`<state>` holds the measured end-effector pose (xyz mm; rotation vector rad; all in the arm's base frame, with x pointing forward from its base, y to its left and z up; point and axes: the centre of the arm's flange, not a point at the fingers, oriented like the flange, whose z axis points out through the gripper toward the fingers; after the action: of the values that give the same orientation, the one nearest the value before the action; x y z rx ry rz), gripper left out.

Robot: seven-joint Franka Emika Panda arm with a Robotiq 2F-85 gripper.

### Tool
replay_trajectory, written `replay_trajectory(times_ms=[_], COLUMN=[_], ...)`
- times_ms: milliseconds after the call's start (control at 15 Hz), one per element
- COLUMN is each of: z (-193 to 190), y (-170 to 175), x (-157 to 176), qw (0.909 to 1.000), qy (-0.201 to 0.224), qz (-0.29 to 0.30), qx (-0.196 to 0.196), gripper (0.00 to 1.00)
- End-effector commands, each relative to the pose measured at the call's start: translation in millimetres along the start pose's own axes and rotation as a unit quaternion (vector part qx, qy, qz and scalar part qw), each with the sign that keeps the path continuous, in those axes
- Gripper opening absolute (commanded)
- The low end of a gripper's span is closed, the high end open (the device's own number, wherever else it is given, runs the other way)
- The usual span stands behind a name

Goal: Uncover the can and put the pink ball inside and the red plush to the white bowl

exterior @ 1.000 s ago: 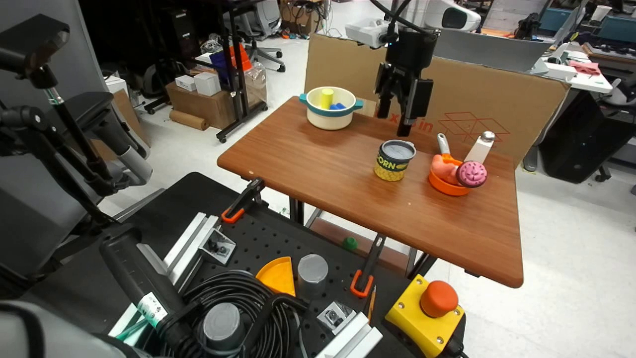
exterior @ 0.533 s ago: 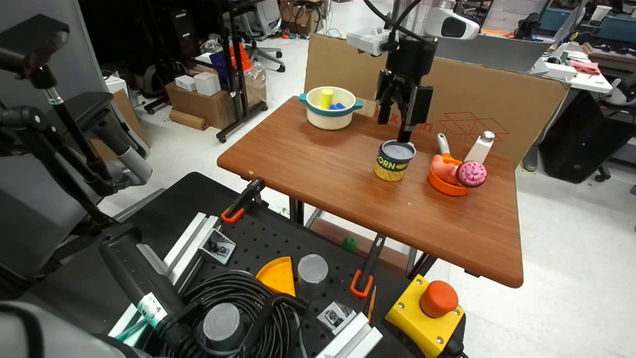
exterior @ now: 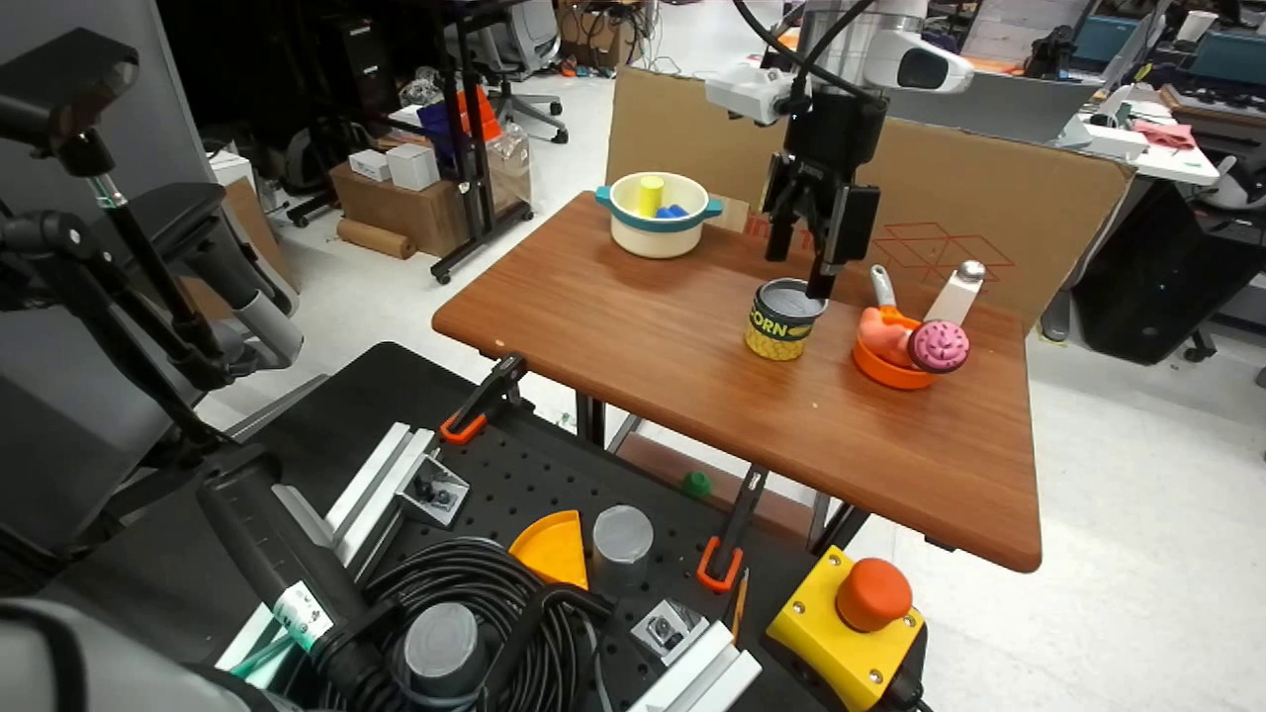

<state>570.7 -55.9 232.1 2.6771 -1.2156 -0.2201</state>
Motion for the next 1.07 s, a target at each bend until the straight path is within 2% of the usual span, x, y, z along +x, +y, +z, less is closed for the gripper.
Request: replay_trajectory(times_ms=[0,1000], z=[0,12], y=[6,8], x=[8,4], qw=[0.9998,0.9986], qy=[0.003,-0.018], qz=[-0.006,-0.029], qx=[-0.017,-0.041], gripper=[1.00,1.00])
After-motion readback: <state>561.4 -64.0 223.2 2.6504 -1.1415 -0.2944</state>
